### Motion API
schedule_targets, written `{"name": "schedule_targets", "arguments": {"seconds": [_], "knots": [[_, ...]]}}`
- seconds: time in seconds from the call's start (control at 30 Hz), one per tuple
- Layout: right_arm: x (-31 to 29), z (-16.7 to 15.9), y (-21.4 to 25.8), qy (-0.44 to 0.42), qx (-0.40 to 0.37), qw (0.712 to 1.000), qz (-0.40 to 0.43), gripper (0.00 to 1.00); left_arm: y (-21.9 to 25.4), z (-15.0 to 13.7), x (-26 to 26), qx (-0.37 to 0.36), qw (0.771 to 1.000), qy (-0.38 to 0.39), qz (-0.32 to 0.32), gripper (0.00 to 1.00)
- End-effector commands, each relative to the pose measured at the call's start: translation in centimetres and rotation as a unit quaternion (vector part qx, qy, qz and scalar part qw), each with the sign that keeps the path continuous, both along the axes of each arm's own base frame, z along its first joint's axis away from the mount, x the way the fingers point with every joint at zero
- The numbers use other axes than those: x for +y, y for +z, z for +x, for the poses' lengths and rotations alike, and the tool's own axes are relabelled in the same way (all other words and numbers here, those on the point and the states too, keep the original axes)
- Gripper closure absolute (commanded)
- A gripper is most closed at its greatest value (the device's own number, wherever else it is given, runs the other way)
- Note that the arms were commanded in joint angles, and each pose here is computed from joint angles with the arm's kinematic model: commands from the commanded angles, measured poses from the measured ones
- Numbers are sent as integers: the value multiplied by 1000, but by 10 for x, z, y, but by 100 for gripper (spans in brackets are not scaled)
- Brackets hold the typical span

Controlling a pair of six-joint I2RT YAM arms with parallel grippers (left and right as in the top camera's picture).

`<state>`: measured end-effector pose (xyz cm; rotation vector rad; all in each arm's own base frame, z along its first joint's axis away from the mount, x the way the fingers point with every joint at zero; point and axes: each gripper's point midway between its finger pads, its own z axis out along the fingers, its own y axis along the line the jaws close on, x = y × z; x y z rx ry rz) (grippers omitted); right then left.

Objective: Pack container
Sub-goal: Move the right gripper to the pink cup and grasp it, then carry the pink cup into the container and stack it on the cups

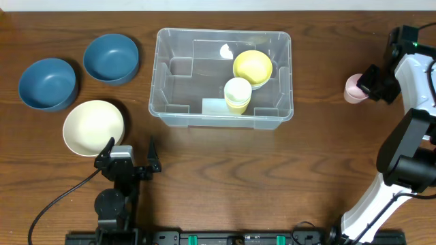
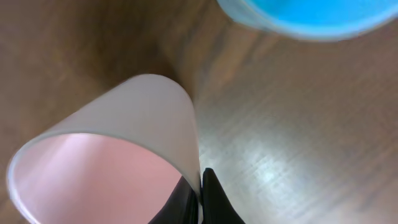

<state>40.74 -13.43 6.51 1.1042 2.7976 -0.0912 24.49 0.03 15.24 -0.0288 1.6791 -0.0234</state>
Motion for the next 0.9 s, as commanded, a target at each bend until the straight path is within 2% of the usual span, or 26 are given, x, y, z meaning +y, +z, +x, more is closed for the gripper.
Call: {"name": "schedule_targets", "arguments": {"seconds": [0.0,0.17,0.3,0.4,0.57,0.7,0.87], "knots": [[13,-6,0,32,16,999,11,99,-16,-1,1,25,1000,0,6,2],[51,-5,38,115,-14,993,19,99,-16,-1,1,25,1000,0,6,2],[97,0,102,194,-98,976,15,99,-16,-1,1,25,1000,0,7,2],[131,-3,156,235,-174,956,-2,99,-16,-1,1,25,1000,0,6,2],[197,-15,239,305,-307,902,-11,99,-16,-1,1,25,1000,0,7,2],[244,-22,255,345,-339,875,10,99,-16,-1,1,25,1000,0,7,2],[294,-19,234,388,-321,864,34,99,-16,-1,1,25,1000,0,6,2]]}}
